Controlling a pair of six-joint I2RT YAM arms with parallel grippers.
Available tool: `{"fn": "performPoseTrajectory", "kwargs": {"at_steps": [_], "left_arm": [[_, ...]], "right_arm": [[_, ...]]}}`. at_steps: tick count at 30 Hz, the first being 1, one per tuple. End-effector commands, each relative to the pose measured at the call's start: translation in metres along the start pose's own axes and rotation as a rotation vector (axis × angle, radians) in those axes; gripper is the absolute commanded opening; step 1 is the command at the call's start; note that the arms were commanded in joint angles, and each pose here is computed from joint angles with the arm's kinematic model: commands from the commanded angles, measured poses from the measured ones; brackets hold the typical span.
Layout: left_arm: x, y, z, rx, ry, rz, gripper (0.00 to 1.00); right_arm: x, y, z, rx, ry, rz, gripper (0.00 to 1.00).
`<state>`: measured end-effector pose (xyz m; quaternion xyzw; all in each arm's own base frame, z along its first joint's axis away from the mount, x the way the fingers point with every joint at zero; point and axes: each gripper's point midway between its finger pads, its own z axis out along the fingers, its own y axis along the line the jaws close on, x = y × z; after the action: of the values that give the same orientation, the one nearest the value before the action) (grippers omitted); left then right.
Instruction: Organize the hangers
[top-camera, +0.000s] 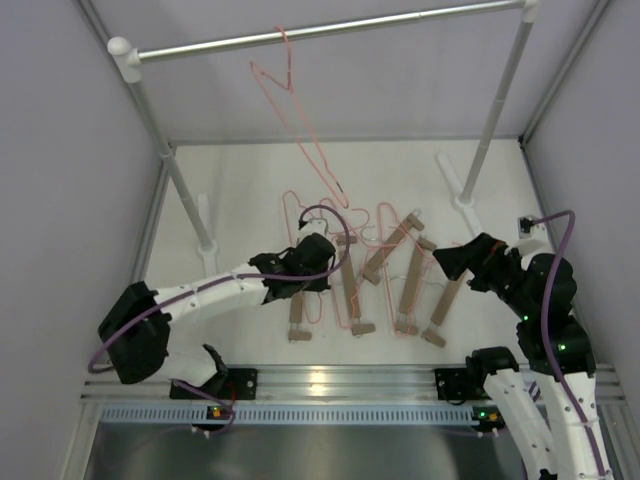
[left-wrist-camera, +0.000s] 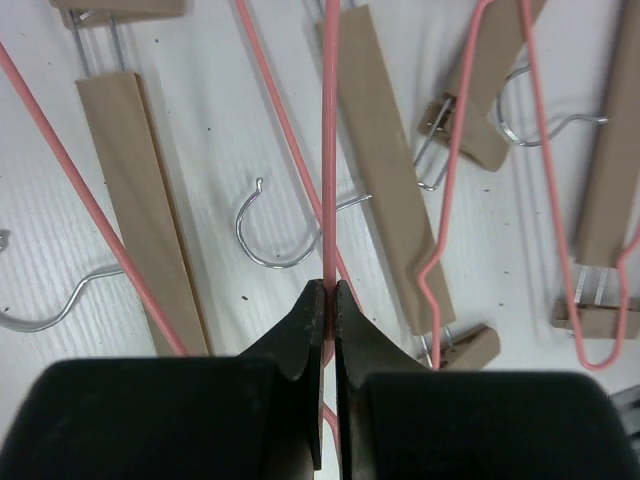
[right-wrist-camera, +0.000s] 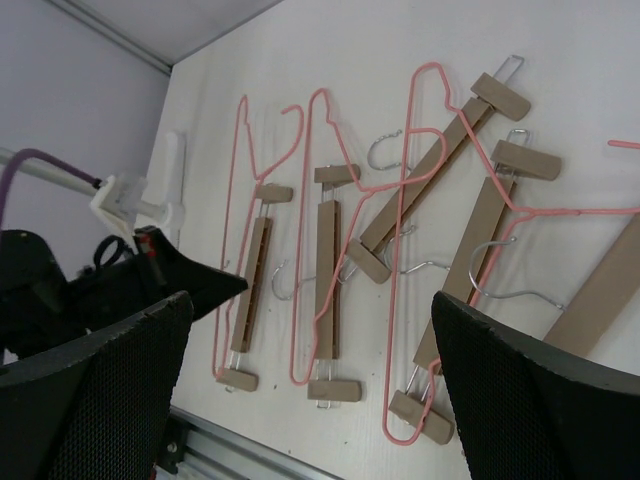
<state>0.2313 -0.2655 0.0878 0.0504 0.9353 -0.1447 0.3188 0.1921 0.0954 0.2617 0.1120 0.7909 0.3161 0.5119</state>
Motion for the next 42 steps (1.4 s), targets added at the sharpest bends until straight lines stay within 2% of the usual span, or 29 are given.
{"fn": "performPoseTrajectory", "kwargs": {"at_steps": [1, 7, 10, 17, 21, 29, 36, 42], "left_arm": [[-0.025, -0.002, -0.029, 0.038, -0.084, -0.047, 0.0], [-0.044, 0.012, -0.067, 0.073, -0.145, -0.117, 0.0], [-0.044, 0.033, -0.077, 0.067, -0.162, -0.183, 0.0], [-0.07, 0.075, -0.129, 0.1, -0.32, -0.374, 0.0], [-0.082, 0.082, -0.156, 0.13, -0.397, -0.437, 0.0], [-0.116, 0.062, -0.211, 0.274, -0.516, -0.454, 0.0], [-0.153, 0.021, -0.267, 0.495, -0.614, -0.351, 0.0], [-0.184, -0.012, -0.298, 0.637, -0.662, -0.263, 0.0]], "right_arm": [[-0.01, 0.008, -0.005, -0.02, -0.026, -0.019, 0.99], [-0.015, 0.011, -0.005, -0.021, -0.031, -0.026, 1.0], [-0.018, 0.013, -0.007, -0.026, -0.038, -0.03, 0.99], [-0.016, 0.015, -0.005, -0.036, -0.017, -0.032, 0.99], [-0.017, 0.018, -0.005, -0.043, -0.014, -0.032, 0.99], [-0.023, 0.026, -0.008, -0.063, -0.017, -0.046, 1.0], [-0.023, 0.029, -0.006, -0.073, 0.004, -0.041, 1.0], [-0.028, 0.035, -0.008, -0.088, -0.001, -0.046, 0.99]]}}
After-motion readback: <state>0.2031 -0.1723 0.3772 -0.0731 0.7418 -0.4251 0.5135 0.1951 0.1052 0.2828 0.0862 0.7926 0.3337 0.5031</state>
